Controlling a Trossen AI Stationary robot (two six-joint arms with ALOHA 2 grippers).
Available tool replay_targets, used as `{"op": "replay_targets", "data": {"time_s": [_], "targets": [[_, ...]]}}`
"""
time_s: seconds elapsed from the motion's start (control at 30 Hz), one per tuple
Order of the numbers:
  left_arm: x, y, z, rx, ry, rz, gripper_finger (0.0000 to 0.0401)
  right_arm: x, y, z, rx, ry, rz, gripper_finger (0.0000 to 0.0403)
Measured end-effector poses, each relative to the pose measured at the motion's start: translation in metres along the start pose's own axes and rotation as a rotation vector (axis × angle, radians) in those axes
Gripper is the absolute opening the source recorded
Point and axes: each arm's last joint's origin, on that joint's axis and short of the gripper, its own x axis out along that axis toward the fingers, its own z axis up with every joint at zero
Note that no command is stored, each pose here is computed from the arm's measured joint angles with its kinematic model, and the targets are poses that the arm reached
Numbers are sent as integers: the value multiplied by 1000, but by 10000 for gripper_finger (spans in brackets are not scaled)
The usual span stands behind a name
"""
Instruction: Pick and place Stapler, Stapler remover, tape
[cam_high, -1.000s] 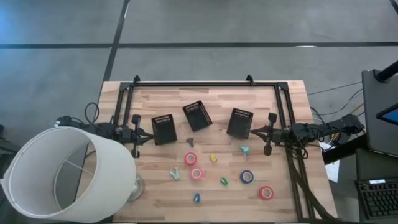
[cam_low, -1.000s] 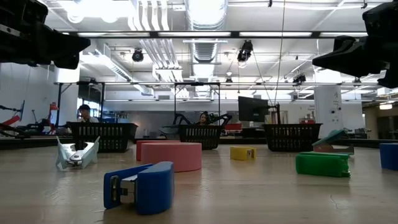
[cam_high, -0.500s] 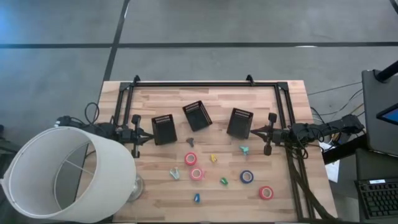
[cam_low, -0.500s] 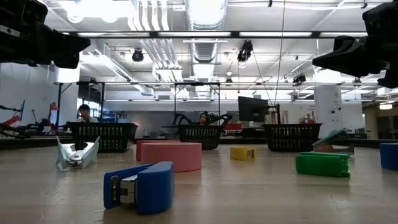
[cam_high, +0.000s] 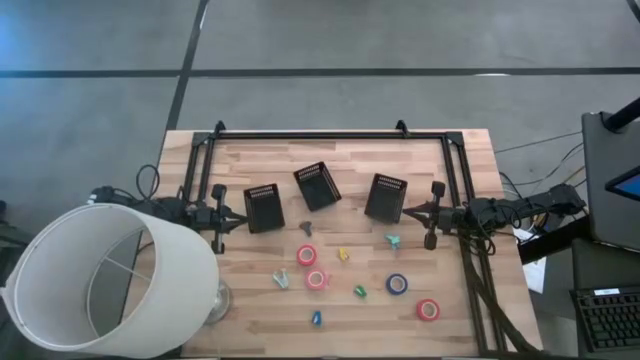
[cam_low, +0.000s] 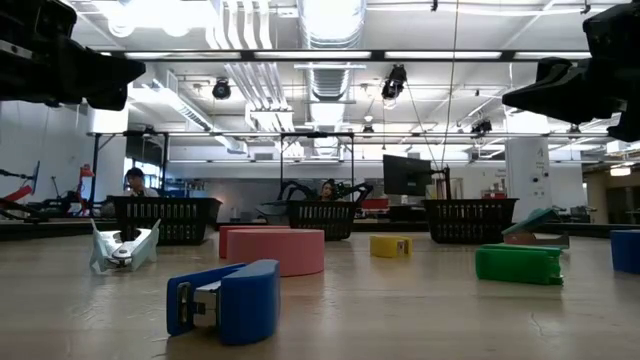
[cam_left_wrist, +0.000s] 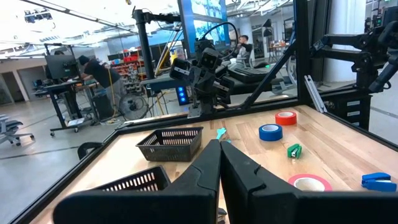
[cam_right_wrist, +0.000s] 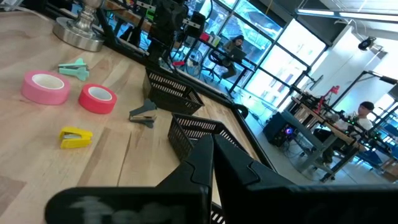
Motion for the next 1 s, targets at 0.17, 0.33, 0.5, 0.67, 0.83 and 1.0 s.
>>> {"op": "replay_targets", "data": {"time_s": [0.17,0.33,0.5,0.67,0.83,1.0], "targets": [[0,0,0,0,0,0,14,0,0,0,-68,0,-1,8],[0,0,0,0,-1,0,14,0,0,0,-139,0,0,8],[0,0,1,-4,-8,4,14,0,0,0,-133,0,0,8],[0,2,8,-72,-85,9,14,0,0,4,293,-52,50,8],[0,2,12,-144,-111,7,14,0,0,5,778,-47,69,8],[0,4,20,-150,-124,7,14,-1,-9,13,751,-147,-66,8]]}}
